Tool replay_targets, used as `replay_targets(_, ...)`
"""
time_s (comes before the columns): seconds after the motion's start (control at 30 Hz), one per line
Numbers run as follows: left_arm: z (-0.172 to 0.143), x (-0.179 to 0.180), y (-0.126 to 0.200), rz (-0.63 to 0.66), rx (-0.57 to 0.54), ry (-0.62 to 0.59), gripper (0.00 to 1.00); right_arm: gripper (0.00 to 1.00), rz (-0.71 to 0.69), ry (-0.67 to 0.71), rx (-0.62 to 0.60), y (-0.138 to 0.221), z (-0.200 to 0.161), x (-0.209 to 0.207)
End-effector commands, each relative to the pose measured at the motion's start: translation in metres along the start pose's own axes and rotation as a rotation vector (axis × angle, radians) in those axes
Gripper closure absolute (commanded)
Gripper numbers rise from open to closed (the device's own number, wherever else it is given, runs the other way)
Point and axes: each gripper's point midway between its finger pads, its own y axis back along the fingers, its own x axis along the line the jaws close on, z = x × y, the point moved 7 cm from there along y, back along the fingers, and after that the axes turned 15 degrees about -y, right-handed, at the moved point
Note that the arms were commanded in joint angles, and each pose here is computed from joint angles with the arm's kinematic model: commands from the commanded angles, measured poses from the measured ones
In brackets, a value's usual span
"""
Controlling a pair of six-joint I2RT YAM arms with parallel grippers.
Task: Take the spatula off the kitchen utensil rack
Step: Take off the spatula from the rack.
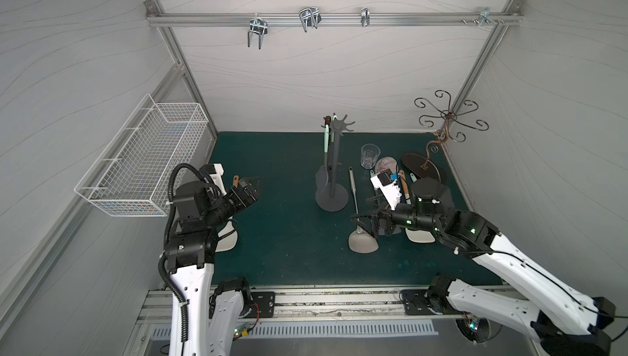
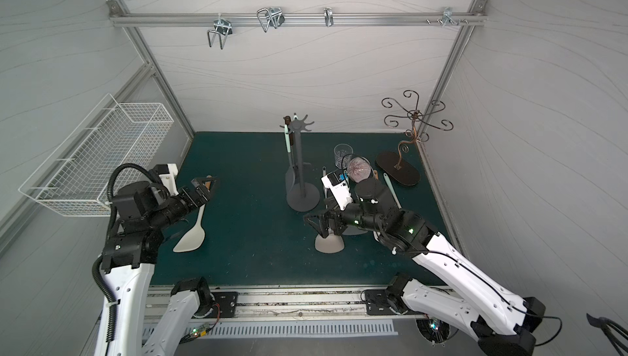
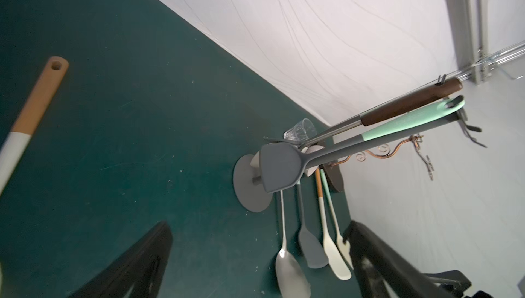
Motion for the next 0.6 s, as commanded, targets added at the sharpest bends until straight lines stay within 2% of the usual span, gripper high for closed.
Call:
replay_targets(0.0, 0.020, -0.022, -0.006, -0.148, -0.140, -0.037, 0.01, 0.01, -0.055, -0.049, -0.045, -0.004, 0.009, -0.019)
replay_targets(0.13, 0.011, -0.043, -0.029, -0.182, -0.141, -0.166, 0.01, 0.01, -0.063, -0.119, -0.078, -0.008, 0.019, -0.041)
replay_targets(0.23, 0.005, -0.055, -0.051, -0.191, -0.097, -0.229, 0.01, 0.01, -0.080, -0.139, -0.080, -0.009, 0.022, -0.053)
replay_targets(0.33, 0.005, -0.064, -0.069, -0.192, -0.077, -0.269, 0.01, 0.01, -0.112, -0.146, -0.082, -0.009, 0.025, -0.063)
replay_targets(0.47, 0.003, -0.071, -0.089, -0.261, -0.093, -0.328, 0.01, 0.01, -0.189, -0.190, -0.122, -0.008, 0.028, -0.073)
replay_targets(0.57, -0.002, -0.074, -0.105, -0.315, -0.107, -0.372, 0.01, 0.01, -0.192, -0.195, -0.156, -0.009, 0.029, -0.076)
